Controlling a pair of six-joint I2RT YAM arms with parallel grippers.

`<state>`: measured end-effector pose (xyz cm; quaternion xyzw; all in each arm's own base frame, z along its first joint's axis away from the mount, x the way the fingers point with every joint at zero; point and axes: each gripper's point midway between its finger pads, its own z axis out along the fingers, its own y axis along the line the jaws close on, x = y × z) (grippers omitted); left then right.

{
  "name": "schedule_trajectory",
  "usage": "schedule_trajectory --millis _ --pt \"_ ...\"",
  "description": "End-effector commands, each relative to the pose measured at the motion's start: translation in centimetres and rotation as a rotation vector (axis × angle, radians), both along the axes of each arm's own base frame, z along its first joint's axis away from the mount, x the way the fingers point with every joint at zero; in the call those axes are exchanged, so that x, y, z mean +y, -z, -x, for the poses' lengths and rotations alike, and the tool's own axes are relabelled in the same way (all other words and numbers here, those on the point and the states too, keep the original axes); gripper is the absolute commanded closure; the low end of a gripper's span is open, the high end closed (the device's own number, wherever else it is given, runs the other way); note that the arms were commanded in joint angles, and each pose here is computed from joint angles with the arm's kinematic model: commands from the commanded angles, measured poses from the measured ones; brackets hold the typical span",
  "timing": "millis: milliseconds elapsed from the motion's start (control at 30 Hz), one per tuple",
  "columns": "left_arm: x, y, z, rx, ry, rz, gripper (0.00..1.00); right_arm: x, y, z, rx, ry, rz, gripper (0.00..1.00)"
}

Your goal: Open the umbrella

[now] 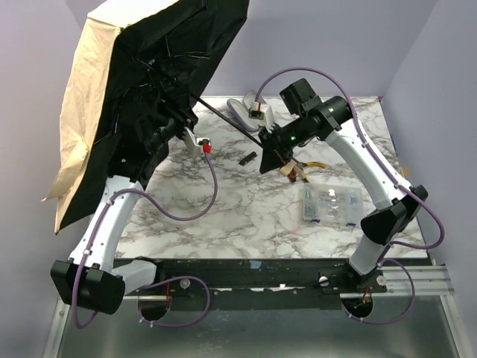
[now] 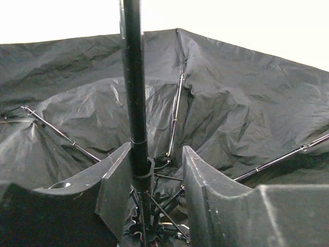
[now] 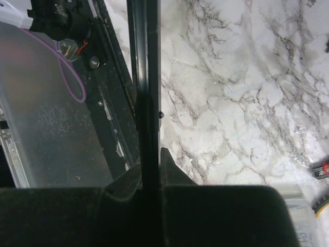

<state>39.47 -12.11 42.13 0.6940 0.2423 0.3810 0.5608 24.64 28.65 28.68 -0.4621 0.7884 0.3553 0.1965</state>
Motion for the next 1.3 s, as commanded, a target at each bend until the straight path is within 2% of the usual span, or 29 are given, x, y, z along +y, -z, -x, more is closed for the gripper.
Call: schedule_trajectory --millis 0,200,300,367,633,867,1067,1267 --pt "0.1 2.9 0.5 0.058 0.005 0.031 0.56 2.0 -5.1 -0.4 -0.116 -0.024 -0.206 1.0" --pt "0.7 3.9 -0.7 0.072 -0.046 0.053 0.56 1.7 -4.8 0.3 -0.108 -0.051 -0.202 1.0" --pt "1.8 3.6 -1.9 0.056 -0.105 0.067 0.64 1.3 -4.5 0.7 -0.125 -0.071 -0.194 1.0" --pt "3.1 3.1 -3.0 0.03 -0.164 0.076 0.67 0.8 -4.0 0.9 -0.139 -0.076 -0.173 1.0" --pt "9.4 -0.4 -6.9 -0.119 -0.386 0.107 0.69 -1.9 -0.9 2.0 -0.202 -0.11 -0.057 1.0" --pt "13.9 -3.8 -9.2 -0.222 -0.521 0.121 0.74 -3.2 1.3 2.4 -0.214 -0.107 0.004 1.0" --pt "12.8 -3.0 -9.2 -0.179 -0.471 0.097 0.75 -2.1 1.0 1.1 -0.214 -0.068 -0.033 1.0" --pt "14.9 -3.7 -10.6 -0.183 -0.578 0.132 0.76 -3.1 2.0 1.8 -0.208 -0.069 0.01 1.0"
